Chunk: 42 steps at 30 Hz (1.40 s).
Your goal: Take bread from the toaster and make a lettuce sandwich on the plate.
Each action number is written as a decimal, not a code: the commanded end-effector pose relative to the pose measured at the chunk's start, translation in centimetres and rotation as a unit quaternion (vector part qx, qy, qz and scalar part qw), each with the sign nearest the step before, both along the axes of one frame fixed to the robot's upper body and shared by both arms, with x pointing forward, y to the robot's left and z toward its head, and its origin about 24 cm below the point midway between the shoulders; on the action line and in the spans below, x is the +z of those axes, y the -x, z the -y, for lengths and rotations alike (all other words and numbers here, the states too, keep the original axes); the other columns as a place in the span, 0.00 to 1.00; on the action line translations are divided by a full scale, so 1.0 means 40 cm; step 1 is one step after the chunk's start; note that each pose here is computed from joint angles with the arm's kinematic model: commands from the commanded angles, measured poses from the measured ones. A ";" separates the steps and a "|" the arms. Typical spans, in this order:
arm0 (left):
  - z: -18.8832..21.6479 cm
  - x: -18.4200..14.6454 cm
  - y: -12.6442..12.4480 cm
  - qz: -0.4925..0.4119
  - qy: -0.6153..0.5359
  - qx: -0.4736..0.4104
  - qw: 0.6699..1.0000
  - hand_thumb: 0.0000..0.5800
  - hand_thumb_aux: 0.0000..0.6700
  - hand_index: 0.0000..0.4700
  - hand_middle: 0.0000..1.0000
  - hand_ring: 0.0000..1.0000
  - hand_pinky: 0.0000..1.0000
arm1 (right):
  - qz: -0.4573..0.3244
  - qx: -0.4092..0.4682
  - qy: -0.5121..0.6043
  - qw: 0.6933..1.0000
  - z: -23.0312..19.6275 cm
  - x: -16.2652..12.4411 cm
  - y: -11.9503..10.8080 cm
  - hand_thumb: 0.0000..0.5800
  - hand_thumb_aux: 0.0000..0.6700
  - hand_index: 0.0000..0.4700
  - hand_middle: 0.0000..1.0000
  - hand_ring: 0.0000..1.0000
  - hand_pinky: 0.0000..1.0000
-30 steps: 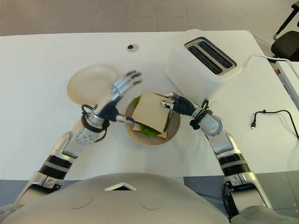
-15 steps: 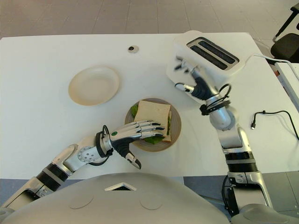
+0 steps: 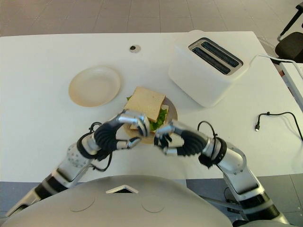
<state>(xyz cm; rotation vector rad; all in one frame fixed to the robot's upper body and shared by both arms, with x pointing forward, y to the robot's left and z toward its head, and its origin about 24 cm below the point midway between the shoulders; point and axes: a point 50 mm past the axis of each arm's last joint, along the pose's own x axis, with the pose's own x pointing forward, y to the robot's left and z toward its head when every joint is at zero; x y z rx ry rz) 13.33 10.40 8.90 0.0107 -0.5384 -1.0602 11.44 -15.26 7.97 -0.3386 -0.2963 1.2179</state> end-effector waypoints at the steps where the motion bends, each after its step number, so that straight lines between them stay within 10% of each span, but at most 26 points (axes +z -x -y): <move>1: -0.034 -0.077 0.087 -0.087 -0.115 -0.116 0.983 1.00 1.00 1.00 1.00 1.00 1.00 | -0.062 0.086 0.060 0.993 0.003 -0.052 0.056 1.00 1.00 1.00 1.00 1.00 1.00; 6: -0.050 -0.210 0.116 -0.131 -0.275 -0.145 0.941 1.00 1.00 1.00 1.00 1.00 1.00 | -0.072 0.107 0.144 0.981 -0.011 -0.122 0.050 1.00 1.00 1.00 1.00 1.00 1.00; 18: -0.041 -0.333 -0.187 -0.028 -0.424 0.257 0.868 1.00 1.00 1.00 1.00 1.00 1.00 | 0.091 -0.244 0.199 0.945 -0.089 -0.183 -0.239 1.00 1.00 1.00 1.00 1.00 1.00; 22: -0.070 -0.338 -0.241 -0.004 -0.437 0.351 0.828 1.00 1.00 1.00 1.00 1.00 1.00 | 0.109 -0.275 0.157 0.942 -0.127 -0.180 -0.241 1.00 1.00 1.00 1.00 1.00 1.00; 26: -0.041 -0.317 -0.224 -0.011 -0.362 0.350 0.864 1.00 1.00 1.00 1.00 1.00 1.00 | 0.095 -0.271 0.130 0.949 -0.111 -0.180 -0.217 1.00 1.00 1.00 1.00 1.00 1.00; 30: -0.030 -0.265 -0.198 -0.018 -0.251 0.339 0.907 0.99 0.88 0.88 0.00 0.00 0.00 | 0.075 -0.292 0.094 0.949 -0.065 -0.171 -0.200 1.00 1.00 1.00 1.00 1.00 1.00; 32: -0.015 -0.242 -0.171 -0.010 -0.206 0.310 0.928 0.67 0.42 0.42 0.00 0.00 0.00 | 0.070 -0.297 0.081 0.949 -0.049 -0.164 -0.194 1.00 1.00 1.00 0.95 0.95 0.95; 33: -0.007 -0.232 -0.157 -0.008 -0.188 0.294 0.937 0.00 0.00 0.00 0.00 0.00 0.00 | 0.071 -0.295 0.074 0.950 -0.044 -0.159 -0.189 0.98 0.87 0.87 0.77 0.77 0.77; 35: 0.009 -0.209 -0.127 -0.003 -0.149 0.261 0.954 0.00 0.00 0.00 0.00 0.00 0.00 | 0.071 -0.285 0.054 0.954 -0.039 -0.145 -0.178 0.83 0.59 0.59 0.29 0.29 0.29; 36: 0.014 -0.193 -0.116 -0.005 -0.119 0.253 0.960 0.00 0.00 0.00 0.00 0.00 0.00 | 0.072 -0.283 0.038 0.956 -0.038 -0.134 -0.175 0.11 0.06 0.06 0.00 0.00 0.00; 37: 0.018 -0.172 -0.111 -0.009 -0.082 0.252 0.964 0.00 0.00 0.00 0.00 0.00 0.00 | 0.072 -0.290 0.015 0.954 -0.037 -0.121 -0.175 0.00 0.00 0.00 0.00 0.00 0.00; 42: -0.006 -0.101 -0.140 -0.040 0.063 0.324 0.943 0.00 0.00 0.00 0.00 0.00 0.00 | 0.077 -0.390 -0.092 0.913 -0.018 -0.077 -0.211 0.00 0.00 0.00 0.00 0.00 0.00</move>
